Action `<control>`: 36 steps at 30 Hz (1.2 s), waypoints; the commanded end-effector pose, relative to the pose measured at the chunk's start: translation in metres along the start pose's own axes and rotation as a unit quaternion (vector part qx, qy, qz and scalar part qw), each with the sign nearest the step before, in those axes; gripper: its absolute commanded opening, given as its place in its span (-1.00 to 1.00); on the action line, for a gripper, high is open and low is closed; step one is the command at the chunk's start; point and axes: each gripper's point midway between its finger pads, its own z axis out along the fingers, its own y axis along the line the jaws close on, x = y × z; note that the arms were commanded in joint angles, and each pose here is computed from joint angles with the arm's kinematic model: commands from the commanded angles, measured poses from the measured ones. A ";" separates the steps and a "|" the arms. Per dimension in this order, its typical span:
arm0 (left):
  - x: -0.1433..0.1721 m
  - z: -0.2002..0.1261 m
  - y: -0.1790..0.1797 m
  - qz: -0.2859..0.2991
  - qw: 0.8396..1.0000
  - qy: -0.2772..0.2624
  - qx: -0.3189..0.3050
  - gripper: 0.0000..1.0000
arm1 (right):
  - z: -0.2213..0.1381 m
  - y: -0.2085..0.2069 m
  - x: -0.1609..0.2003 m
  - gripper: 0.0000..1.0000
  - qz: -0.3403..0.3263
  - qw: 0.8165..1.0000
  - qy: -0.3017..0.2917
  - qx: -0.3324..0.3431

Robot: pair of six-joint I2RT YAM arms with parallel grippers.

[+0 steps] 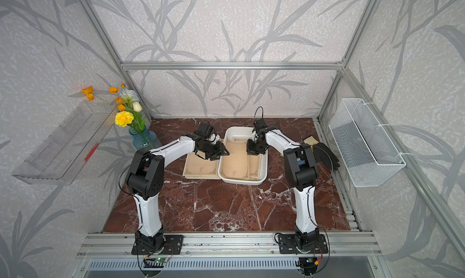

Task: Take out the stationery paper from the storage box
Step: Pick up the stationery paper from the storage box.

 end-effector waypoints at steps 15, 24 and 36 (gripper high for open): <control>0.003 0.000 -0.004 0.004 1.000 0.000 -0.002 0.03 | 0.002 0.000 -0.001 -0.79 -0.008 1.000 0.004 -0.007; -0.004 -0.013 -0.013 0.012 1.000 -0.017 0.003 0.05 | -0.027 0.004 -0.007 -1.00 -0.039 0.999 -0.021 0.020; -0.054 -0.127 -0.054 0.102 0.975 -0.197 -0.033 0.21 | -0.150 0.061 -0.010 -1.00 -0.300 0.924 -0.167 0.169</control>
